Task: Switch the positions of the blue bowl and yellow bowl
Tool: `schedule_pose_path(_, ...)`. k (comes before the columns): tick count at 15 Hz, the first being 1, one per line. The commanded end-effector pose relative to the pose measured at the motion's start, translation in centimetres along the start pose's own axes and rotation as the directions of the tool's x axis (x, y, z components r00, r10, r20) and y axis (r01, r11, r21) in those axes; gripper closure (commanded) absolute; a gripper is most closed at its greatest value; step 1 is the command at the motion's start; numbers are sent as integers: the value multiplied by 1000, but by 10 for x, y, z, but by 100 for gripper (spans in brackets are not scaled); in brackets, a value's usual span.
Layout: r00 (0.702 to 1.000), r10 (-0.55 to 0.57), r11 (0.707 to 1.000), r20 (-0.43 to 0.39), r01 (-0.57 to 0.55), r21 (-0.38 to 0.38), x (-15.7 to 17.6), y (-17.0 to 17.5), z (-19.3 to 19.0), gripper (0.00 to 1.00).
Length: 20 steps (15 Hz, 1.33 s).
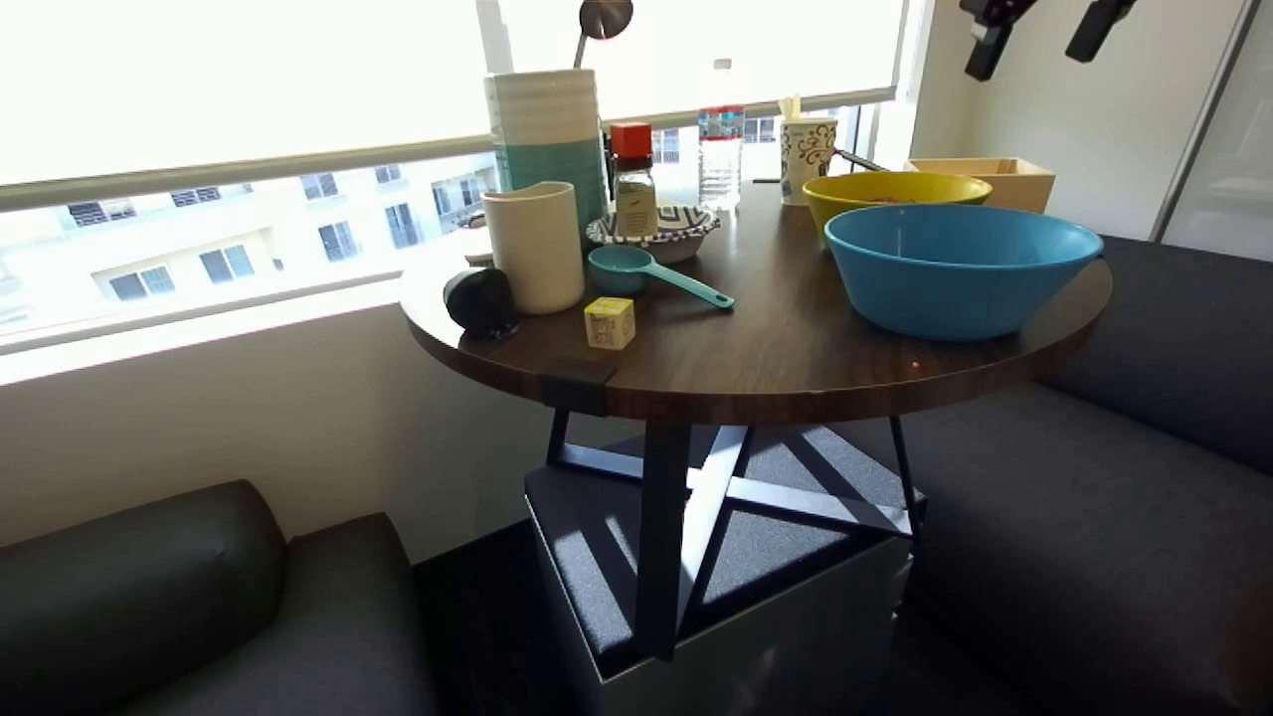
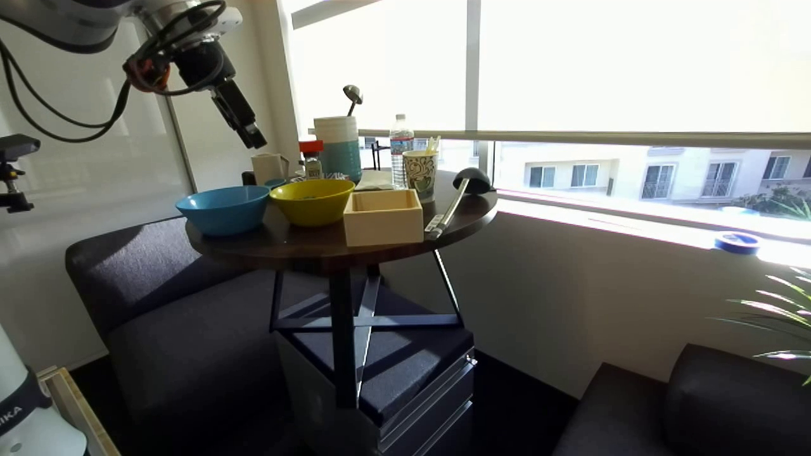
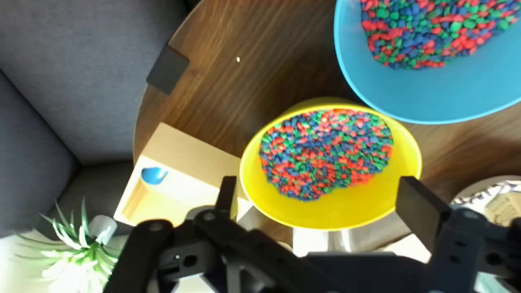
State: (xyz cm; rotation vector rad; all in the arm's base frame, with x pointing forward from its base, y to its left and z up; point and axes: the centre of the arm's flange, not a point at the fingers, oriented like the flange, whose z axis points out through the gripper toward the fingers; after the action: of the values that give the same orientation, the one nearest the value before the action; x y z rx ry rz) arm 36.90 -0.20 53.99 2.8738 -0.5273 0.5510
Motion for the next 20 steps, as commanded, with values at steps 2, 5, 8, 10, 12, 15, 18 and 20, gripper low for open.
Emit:
schedule_pose_path(2,980,-193,970,-40,197,143,51,-9,-7,0)
schedule_pose_path(5,963,-271,935,11,260,239,76,-15,17,0)
schedule_pose_path(8,939,-339,895,58,303,328,94,-27,44,0)
schedule_pose_path(10,929,-358,881,90,304,362,100,-41,65,0)
schedule_pose_path(12,919,-376,869,119,305,390,104,-55,86,0)
schedule_pose_path(15,905,-382,870,187,284,402,103,-69,117,0)
schedule_pose_path(18,887,-393,871,244,274,407,99,-76,139,0)
schedule_pose_path(20,871,-418,860,260,287,422,96,-81,145,0)
